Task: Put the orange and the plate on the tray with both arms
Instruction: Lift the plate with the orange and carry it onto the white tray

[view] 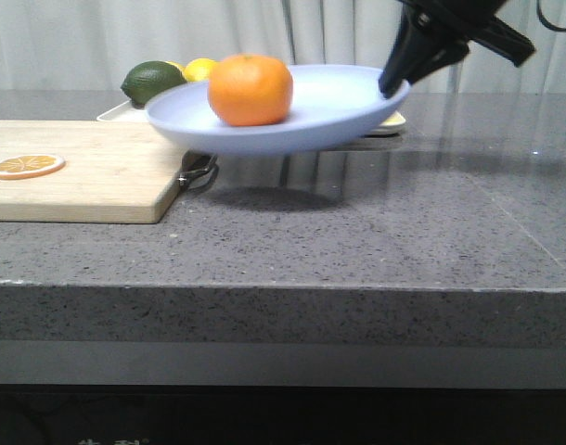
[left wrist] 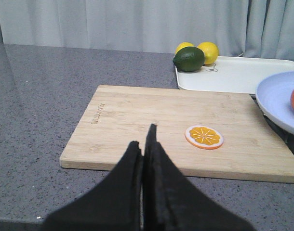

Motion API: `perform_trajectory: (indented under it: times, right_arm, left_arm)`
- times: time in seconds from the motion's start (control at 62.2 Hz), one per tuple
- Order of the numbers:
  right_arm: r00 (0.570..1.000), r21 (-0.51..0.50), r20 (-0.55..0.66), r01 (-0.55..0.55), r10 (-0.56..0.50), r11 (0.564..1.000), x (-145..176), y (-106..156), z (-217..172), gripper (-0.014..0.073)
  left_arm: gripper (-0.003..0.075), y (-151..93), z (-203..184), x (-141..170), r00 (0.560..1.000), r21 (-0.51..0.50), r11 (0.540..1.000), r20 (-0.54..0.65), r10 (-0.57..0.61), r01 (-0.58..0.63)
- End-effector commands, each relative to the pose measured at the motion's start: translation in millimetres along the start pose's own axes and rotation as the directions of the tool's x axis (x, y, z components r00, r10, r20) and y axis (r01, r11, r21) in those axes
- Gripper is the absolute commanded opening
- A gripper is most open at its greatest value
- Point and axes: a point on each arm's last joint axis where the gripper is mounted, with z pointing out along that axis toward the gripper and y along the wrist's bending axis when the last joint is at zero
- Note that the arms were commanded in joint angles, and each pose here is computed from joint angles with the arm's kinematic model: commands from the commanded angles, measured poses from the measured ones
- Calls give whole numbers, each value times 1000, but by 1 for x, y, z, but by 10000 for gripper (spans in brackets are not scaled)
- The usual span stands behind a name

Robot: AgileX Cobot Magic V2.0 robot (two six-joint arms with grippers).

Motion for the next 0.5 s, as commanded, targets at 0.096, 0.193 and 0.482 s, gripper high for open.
perform_trajectory:
  times: [0.096,0.193,0.482]
  right_arm:
    - [991,-106,115,-56,69,993,-47,27,-21,-59]
    - [986,-135,134,-77,95,988,-68,33,-13,-59]
    - [954,-219,226,-146,196,965,-111,35,18,-59]
  left_arm:
    - [-18,-1,-2,-15,995,11,1000,99,-13,12]
    - [-18,-1,-2,-15,995,11,1000,99,-13,12]
    - [-18,-1,-2,-15,995,11,1000,99,-13,12]
